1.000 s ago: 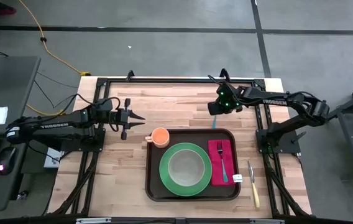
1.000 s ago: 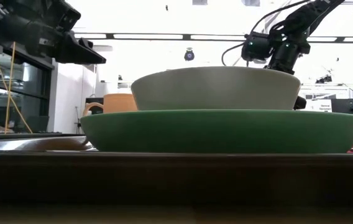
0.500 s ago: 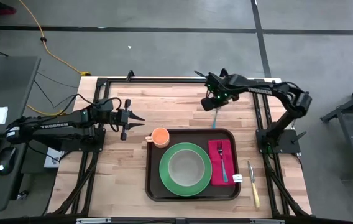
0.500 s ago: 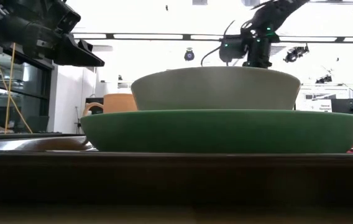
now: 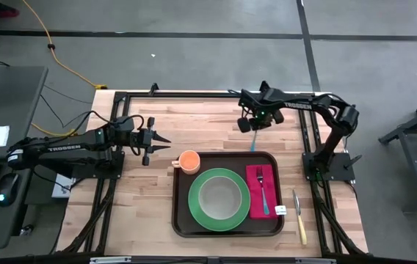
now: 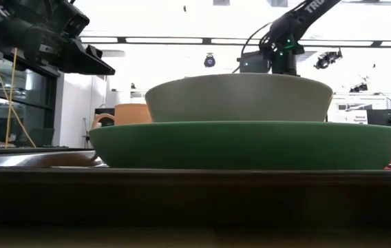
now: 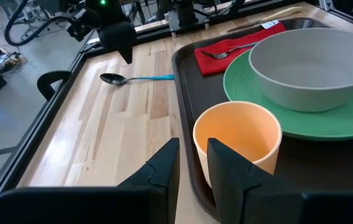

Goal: Set up tray
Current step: Put the blue spoon on the left of the blue fork on the brown serving tray

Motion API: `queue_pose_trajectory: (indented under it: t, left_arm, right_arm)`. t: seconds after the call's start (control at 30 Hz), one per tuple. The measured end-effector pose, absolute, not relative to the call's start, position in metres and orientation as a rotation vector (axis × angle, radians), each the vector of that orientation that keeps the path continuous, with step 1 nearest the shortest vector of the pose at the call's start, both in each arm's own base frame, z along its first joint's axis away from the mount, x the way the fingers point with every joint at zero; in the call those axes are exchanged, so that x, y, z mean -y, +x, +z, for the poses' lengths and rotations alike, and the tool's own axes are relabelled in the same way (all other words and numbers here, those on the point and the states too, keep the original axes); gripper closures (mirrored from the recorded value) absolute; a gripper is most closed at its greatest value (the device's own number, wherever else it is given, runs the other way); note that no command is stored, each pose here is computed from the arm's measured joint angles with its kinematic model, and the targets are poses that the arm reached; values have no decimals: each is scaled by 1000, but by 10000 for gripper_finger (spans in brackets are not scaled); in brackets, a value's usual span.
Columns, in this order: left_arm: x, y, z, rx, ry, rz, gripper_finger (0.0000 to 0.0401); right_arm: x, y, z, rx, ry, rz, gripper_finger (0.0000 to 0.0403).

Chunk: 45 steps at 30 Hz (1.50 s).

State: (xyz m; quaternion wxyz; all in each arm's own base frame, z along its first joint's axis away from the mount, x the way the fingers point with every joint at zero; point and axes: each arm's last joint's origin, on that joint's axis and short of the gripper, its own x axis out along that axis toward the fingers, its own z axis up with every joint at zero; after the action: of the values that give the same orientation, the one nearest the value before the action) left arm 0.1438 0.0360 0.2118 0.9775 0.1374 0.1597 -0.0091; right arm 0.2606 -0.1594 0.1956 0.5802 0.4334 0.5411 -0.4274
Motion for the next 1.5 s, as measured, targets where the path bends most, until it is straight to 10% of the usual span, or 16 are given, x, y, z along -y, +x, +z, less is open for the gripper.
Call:
queue_pose_trajectory:
  t: [1.5]
  left_arm:
    - [-36,144,212,-322,288,-17,288]
  right_arm:
    - [164,260,138,-1221,1086,-1086,329]
